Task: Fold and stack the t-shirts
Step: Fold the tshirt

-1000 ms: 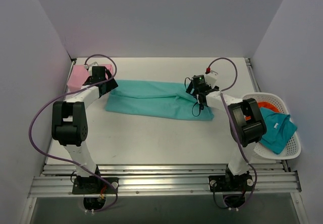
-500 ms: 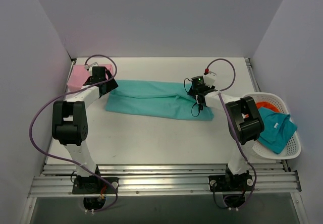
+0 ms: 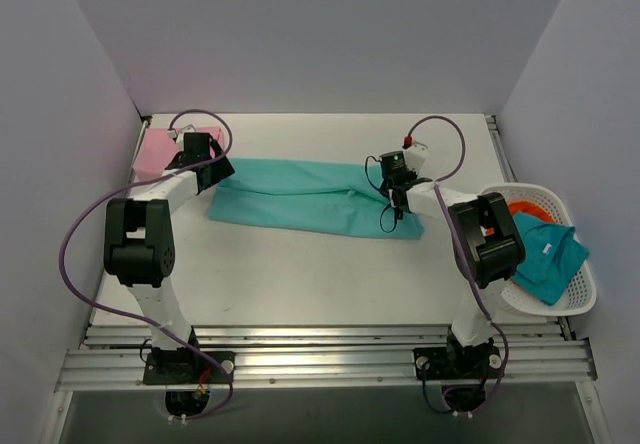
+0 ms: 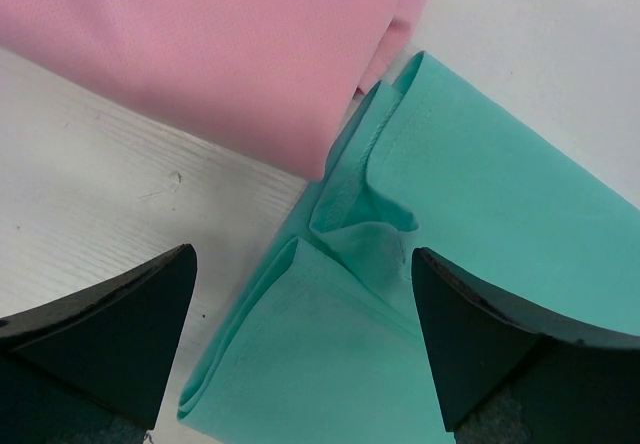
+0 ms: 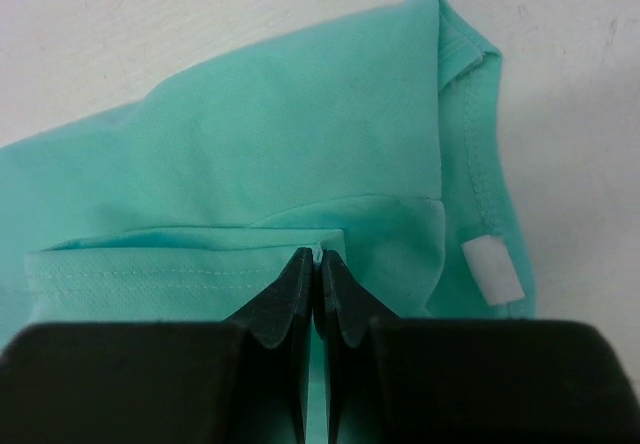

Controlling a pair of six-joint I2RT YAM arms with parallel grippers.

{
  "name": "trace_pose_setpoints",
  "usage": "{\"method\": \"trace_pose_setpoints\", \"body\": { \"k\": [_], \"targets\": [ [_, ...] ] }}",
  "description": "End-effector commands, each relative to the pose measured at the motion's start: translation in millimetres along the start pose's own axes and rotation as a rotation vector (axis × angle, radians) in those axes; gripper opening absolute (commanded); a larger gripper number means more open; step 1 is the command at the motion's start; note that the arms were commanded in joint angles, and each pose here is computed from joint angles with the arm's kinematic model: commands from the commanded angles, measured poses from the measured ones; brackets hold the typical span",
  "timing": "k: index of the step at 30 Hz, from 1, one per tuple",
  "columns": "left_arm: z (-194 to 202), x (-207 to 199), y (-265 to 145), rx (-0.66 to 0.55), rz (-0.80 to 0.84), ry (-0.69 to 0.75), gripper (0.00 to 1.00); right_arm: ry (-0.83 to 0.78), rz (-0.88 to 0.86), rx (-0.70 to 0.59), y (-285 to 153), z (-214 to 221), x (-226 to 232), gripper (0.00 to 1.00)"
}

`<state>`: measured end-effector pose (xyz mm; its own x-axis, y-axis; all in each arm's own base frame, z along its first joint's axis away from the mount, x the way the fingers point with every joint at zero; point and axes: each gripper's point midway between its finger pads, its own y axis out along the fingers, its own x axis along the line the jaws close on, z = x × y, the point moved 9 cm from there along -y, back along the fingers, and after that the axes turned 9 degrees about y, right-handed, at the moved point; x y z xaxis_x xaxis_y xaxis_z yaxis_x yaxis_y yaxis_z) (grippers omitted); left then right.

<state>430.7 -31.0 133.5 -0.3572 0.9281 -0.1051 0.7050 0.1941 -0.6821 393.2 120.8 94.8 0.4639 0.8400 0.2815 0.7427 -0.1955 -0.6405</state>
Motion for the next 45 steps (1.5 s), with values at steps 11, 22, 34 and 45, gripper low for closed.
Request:
{"method": "trace_pose_setpoints", "body": {
  "k": [11,22,34,45],
  "targets": [
    [-6.1,-0.8,2.2,-0.027,-0.003,-0.019,0.98,-0.024,-0.077,-0.121,-110.6,-9.1,-2.3,0.00],
    [-8.6,-0.3,-2.5,-0.033,-0.004,-0.022,0.98,-0.125,0.143,-0.152,-151.5,73.2,-35.5,1.00],
    [-11.1,1.4,-10.0,-0.049,0.003,-0.024,0.98,-0.145,0.171,-0.206,-138.0,54.2,6.4,1.00],
    [-6.2,2.4,0.4,-0.025,-0.026,-0.016,0.98,0.019,0.208,-0.128,-55.2,-11.6,-23.6,1.00]
  ]
}}
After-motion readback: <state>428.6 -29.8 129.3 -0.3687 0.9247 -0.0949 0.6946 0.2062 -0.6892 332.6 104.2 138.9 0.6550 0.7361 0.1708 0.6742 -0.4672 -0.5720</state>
